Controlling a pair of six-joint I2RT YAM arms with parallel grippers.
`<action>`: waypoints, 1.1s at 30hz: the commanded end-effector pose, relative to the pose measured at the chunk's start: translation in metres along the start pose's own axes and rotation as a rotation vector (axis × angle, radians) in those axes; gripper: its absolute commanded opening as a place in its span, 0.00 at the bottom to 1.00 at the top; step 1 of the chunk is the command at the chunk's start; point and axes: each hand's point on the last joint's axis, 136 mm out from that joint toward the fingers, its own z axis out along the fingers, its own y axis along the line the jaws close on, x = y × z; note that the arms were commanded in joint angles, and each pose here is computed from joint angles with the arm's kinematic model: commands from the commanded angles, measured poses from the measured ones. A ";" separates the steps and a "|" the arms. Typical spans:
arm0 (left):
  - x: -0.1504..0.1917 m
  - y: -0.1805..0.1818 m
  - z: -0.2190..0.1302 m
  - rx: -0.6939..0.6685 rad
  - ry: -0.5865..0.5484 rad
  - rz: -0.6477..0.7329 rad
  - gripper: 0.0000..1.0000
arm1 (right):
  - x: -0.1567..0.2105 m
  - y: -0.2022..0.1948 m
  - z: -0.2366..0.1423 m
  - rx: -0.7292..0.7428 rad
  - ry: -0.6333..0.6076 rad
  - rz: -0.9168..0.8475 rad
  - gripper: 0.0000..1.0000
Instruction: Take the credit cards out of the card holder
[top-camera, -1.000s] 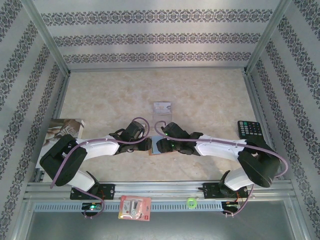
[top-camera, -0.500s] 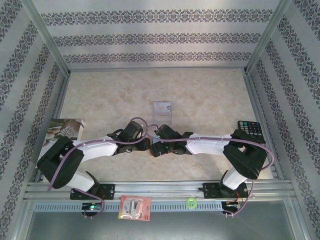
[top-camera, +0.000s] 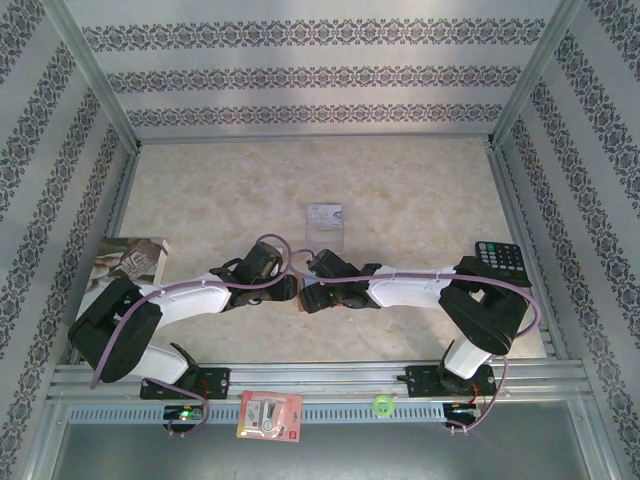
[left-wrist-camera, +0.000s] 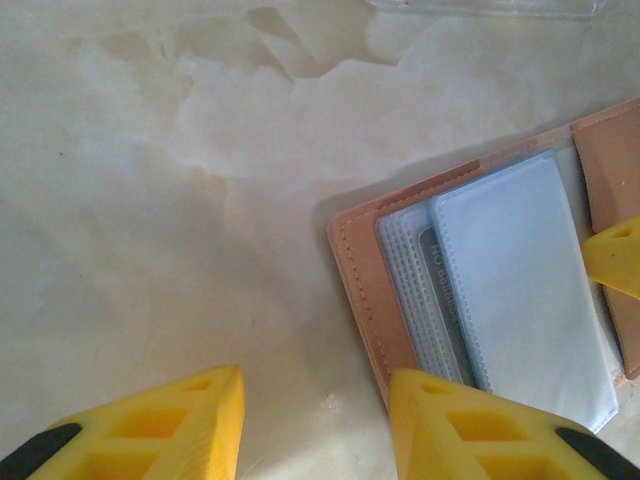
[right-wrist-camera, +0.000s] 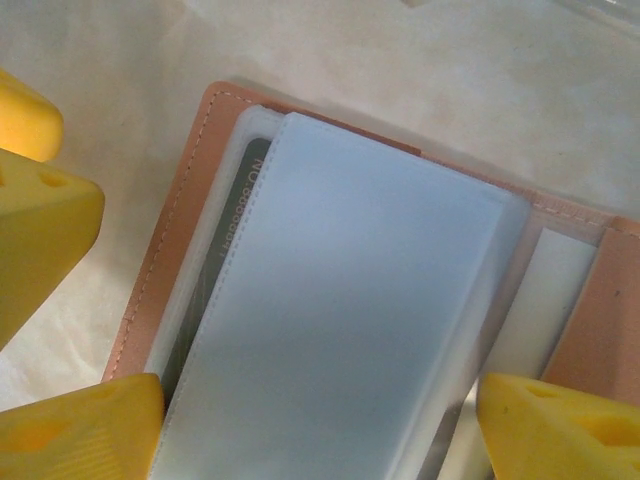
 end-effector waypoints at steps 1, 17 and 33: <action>0.001 -0.001 -0.003 0.019 0.004 -0.002 0.43 | 0.008 0.001 0.007 0.000 0.014 0.008 0.79; -0.001 -0.027 -0.003 0.118 0.008 0.015 0.43 | 0.010 0.002 0.011 -0.023 -0.003 0.075 0.60; 0.008 -0.040 0.008 0.145 0.016 0.035 0.57 | 0.000 0.006 -0.003 -0.060 -0.065 0.142 0.63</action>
